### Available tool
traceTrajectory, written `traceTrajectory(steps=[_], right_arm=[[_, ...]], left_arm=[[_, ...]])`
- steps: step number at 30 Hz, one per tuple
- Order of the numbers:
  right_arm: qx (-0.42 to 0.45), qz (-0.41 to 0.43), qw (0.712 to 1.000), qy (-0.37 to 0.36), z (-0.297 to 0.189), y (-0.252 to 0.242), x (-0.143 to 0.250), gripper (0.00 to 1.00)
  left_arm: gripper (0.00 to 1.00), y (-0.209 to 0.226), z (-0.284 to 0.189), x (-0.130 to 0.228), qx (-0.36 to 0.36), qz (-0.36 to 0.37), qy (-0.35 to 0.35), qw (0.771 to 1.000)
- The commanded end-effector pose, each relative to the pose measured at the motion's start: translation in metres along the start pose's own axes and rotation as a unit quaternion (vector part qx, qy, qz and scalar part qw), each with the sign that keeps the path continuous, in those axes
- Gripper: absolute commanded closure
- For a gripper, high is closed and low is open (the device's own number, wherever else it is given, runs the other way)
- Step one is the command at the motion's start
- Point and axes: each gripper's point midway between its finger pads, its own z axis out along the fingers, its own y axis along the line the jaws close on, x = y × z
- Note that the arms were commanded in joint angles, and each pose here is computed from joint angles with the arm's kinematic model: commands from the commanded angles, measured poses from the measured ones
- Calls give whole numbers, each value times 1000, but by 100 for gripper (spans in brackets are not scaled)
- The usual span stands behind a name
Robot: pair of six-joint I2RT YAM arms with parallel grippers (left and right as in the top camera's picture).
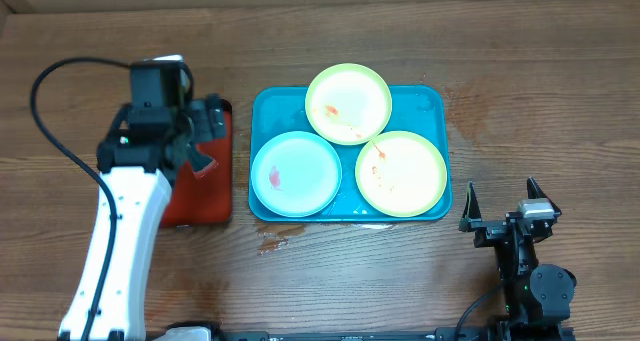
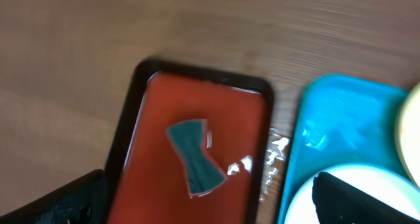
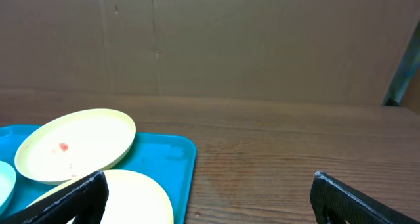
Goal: Clean dirty plates on tray and stack at the side
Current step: 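Move left gripper to the sponge on the red tray and grasp it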
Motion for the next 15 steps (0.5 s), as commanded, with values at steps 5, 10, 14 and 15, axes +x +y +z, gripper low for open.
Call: traceTrajectory(steps=[5,10,14,15], right_arm=[[2,0,1000,-2,0,0,2,0],[2,0,1000,-2,0,0,2,0],[2,0,1000,-2,0,0,2,0],[2,0,1000,-2,0,0,2,0]], left_arm=[[0,1,28,-12,141,-190,46,970],[7,27,54,-6,78,-190,52,977],[14,32,77,10,37,-209,79,974],[13,31,85,16,25,-211,88,973]])
